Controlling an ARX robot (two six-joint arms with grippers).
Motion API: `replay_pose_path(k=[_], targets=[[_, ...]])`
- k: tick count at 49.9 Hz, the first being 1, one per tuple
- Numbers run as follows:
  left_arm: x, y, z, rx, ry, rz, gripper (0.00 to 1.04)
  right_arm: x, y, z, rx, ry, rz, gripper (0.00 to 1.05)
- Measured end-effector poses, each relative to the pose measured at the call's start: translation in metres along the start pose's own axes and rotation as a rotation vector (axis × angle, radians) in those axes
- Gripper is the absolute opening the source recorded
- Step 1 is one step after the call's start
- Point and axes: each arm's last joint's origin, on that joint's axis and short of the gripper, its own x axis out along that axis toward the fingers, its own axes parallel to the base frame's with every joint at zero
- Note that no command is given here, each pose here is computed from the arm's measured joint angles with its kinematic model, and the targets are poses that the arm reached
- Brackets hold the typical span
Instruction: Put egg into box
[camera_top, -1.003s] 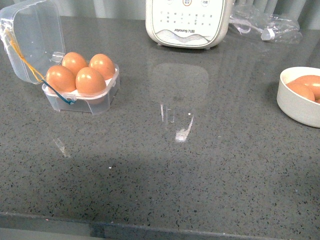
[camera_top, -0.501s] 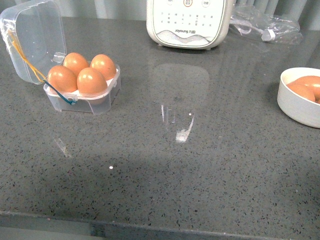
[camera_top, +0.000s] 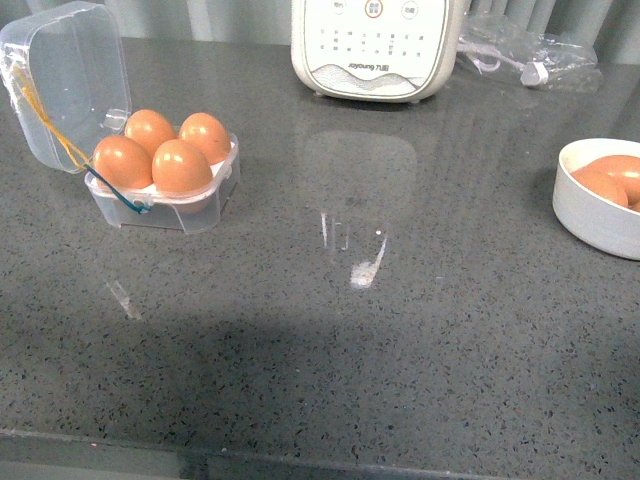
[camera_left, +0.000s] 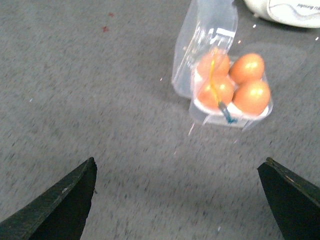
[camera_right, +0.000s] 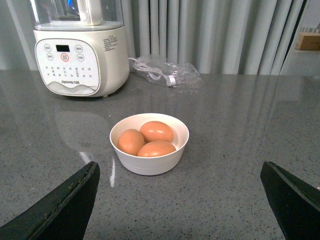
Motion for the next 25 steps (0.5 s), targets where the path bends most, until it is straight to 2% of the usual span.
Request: replay_pose_path(k=[4, 10, 16, 25], targets=[[0.019, 0.002, 0.016, 0.018, -0.038, 0.001, 0.98, 0.000, 0.000, 0.000, 0.000, 0.000, 0.000, 0.97], [0.060, 0.018, 0.036, 0.083, -0.068, 0.079, 0.98, 0.000, 0.000, 0.000, 0.000, 0.000, 0.000, 0.97], [0.084, 0.041, 0.038, 0.147, -0.034, 0.167, 0.98, 0.000, 0.000, 0.000, 0.000, 0.000, 0.000, 0.97], [0.096, 0.066, 0.047, 0.229, -0.046, 0.288, 0.98, 0.000, 0.000, 0.000, 0.000, 0.000, 0.000, 0.97]])
